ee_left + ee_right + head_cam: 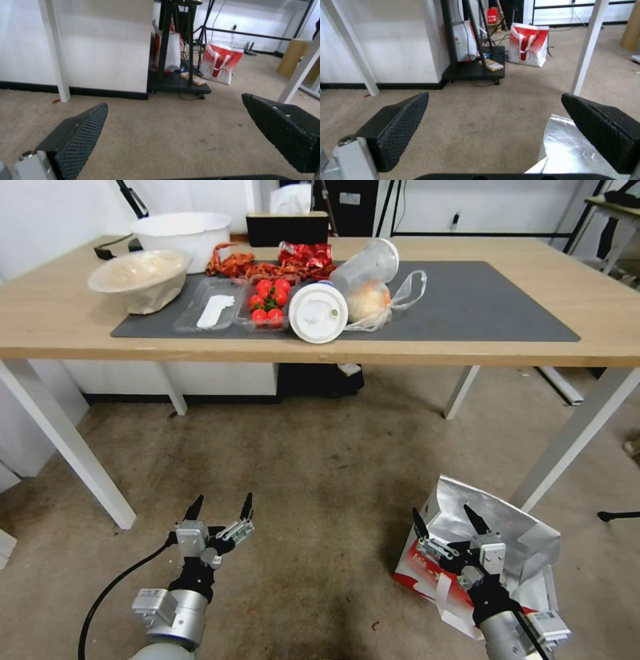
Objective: Pick up the food delivery bag from the floor and place it on the table.
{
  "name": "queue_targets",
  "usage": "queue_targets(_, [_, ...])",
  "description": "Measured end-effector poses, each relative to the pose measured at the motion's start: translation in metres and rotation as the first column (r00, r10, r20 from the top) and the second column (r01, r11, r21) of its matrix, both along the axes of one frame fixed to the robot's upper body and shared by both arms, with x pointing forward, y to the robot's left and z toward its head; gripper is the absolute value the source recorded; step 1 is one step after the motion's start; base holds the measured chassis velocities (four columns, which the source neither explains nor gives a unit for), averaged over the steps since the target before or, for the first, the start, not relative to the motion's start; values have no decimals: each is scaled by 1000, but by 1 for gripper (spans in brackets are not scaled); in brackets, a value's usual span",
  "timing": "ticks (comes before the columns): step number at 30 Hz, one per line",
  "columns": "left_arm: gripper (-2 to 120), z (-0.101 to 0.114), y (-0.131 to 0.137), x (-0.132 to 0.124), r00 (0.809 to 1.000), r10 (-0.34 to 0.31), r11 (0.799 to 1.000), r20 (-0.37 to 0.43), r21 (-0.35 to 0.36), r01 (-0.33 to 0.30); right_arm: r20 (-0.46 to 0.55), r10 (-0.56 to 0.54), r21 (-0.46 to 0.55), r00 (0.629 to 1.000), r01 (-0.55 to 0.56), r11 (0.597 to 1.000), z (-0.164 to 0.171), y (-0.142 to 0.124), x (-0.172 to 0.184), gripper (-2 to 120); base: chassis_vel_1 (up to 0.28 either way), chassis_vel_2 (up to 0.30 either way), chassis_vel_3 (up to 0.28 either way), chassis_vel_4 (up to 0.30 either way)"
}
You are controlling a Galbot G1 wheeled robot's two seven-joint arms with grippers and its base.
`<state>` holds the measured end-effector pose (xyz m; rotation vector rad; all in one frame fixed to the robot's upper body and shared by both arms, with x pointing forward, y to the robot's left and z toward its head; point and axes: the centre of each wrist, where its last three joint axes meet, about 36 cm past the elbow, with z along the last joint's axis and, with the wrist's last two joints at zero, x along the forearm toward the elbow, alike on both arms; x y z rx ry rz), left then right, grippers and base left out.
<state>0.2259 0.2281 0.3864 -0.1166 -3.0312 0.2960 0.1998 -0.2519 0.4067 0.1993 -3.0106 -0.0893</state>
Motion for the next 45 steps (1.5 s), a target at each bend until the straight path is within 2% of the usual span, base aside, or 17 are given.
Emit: queue_targets(45, [100,-15,13,10,999,31,999,-28,-18,-31,-1,6,-21,1000,-6,1000,-6,-2,1,100,0,0,0,0])
